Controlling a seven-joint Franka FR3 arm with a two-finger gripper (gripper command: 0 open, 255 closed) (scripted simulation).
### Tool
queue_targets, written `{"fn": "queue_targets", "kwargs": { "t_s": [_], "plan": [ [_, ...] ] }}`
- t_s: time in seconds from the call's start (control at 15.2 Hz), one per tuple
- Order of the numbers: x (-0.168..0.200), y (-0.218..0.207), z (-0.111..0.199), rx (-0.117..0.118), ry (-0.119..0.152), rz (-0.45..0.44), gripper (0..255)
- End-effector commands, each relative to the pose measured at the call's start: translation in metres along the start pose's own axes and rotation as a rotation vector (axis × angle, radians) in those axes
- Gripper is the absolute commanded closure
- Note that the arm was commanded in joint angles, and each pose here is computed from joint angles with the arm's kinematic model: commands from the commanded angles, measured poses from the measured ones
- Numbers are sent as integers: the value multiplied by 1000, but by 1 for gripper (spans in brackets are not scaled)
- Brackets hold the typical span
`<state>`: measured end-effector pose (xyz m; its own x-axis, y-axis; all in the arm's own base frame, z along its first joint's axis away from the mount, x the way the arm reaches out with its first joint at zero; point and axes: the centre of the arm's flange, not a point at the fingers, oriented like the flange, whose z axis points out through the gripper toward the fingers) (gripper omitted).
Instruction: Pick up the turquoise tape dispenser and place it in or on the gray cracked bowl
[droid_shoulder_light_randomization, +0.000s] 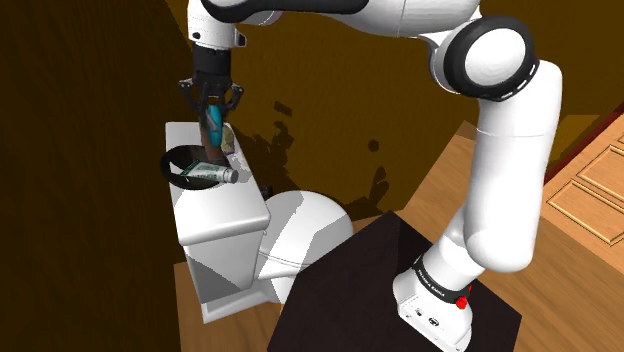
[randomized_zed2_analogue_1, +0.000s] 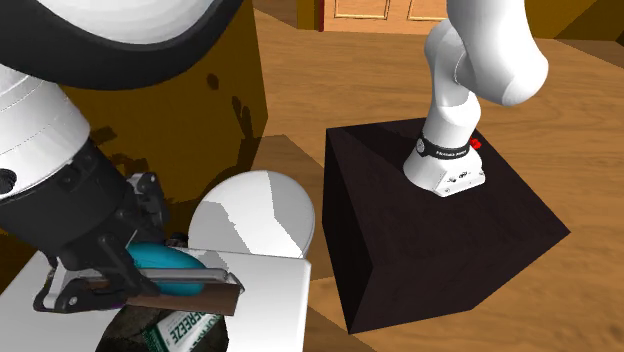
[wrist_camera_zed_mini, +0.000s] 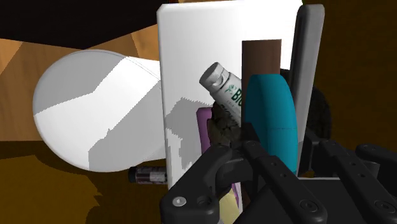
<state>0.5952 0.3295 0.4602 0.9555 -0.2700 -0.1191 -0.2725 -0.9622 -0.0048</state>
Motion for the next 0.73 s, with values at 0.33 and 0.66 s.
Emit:
{"fn": "queue_targets", "kwargs": {
  "t_s": [0.33,0.66],
  "plan": [
    [19,-34,16,0,0,1,255],
    [22,-34,42,0,0,1,255]
  ]
}}
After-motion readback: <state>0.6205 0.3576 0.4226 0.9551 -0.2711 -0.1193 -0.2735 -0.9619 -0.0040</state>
